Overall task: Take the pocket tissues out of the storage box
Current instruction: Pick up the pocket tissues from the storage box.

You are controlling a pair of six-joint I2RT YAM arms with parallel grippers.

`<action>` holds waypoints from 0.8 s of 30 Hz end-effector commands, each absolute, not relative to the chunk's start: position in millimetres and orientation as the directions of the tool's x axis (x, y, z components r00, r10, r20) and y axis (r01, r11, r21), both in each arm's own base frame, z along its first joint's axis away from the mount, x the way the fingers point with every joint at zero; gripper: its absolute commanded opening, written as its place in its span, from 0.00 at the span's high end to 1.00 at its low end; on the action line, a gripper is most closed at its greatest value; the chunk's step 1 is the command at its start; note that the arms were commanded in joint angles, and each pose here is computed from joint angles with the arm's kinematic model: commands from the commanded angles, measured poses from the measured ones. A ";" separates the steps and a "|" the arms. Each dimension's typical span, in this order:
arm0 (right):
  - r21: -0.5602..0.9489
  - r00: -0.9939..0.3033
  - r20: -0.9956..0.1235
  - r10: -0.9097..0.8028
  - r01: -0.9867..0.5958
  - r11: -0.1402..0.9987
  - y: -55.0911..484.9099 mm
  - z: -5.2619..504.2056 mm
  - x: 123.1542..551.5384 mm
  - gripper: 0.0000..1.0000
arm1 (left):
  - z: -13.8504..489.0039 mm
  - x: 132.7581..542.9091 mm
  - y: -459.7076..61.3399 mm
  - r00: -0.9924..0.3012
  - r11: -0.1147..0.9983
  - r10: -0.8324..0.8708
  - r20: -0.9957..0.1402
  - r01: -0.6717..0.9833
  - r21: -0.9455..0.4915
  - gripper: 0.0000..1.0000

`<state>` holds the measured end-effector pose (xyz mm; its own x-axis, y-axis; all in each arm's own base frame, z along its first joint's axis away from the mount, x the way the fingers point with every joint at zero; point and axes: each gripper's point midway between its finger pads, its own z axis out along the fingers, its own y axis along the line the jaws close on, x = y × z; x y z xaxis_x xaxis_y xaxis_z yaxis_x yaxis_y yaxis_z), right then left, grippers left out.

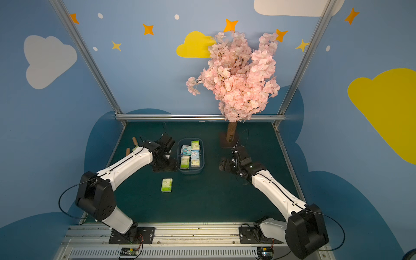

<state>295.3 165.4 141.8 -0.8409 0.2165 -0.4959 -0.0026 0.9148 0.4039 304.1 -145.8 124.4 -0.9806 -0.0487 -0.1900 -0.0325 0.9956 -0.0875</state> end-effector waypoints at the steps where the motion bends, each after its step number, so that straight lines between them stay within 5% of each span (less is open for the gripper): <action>1: 0.394 -0.837 -0.499 0.224 0.011 0.919 160.2 141.5 294.2 0.02 | 143.2 307.8 -151.4 -0.978 0.994 -0.039 -0.206 -0.017 -0.109 0.01; 16: 0.387 -0.832 -0.507 0.224 0.012 0.922 159.2 143.2 297.2 0.02 | 142.6 364.1 -206.5 -0.972 0.994 0.002 -0.237 0.028 -0.109 0.06; 24: 0.387 -0.832 -0.507 0.225 0.014 0.922 158.9 143.4 298.3 0.02 | 114.4 387.9 -221.3 -0.978 0.997 0.007 -0.210 0.023 -0.070 0.18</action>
